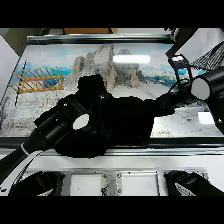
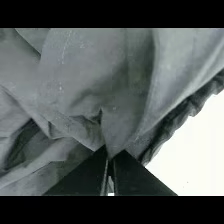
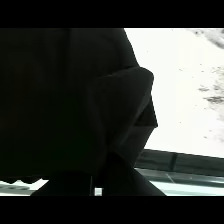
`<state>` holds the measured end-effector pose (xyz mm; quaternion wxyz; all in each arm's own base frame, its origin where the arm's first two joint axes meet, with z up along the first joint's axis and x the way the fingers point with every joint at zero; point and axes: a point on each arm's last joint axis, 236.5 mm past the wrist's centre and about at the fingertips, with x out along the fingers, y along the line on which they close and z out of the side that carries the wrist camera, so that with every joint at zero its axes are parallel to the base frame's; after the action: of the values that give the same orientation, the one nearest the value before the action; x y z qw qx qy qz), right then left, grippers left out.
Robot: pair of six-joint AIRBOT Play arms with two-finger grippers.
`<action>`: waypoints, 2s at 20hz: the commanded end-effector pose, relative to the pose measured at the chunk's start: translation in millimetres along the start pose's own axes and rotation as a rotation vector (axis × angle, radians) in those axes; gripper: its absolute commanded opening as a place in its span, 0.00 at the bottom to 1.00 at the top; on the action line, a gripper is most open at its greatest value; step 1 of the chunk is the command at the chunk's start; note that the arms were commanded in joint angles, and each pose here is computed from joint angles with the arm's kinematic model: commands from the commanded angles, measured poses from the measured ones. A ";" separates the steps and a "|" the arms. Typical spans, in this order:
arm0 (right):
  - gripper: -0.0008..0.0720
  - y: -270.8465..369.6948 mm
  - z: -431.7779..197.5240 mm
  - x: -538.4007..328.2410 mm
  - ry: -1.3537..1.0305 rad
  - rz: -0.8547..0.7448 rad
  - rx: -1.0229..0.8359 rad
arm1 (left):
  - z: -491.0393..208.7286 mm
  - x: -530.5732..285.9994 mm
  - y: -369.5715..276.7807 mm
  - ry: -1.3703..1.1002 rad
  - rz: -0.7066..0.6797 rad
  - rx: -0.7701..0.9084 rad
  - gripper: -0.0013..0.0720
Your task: Fold the clothes and pants, and hang the long-sleeved shirts on hangers.
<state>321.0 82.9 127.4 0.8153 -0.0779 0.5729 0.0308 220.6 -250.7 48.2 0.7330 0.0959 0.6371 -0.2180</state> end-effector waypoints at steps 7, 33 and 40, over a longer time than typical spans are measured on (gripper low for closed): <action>0.03 15.4 -1.6 37.6 0.110 0.022 0.016 | 36.3 0.8 -15.1 0.026 -0.228 0.005 0.04; 0.03 15.5 -1.7 37.6 0.110 0.022 0.016 | 17.1 -117.5 517.9 -0.423 0.518 -0.757 0.98; 0.03 15.4 -1.7 37.6 0.110 0.022 0.017 | -2.7 -28.2 608.3 -0.265 0.632 -0.716 0.98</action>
<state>330.0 96.3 89.9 0.7826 -0.0666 0.6182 0.0309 478.1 260.1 29.6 0.8423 -0.0480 0.4919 0.2150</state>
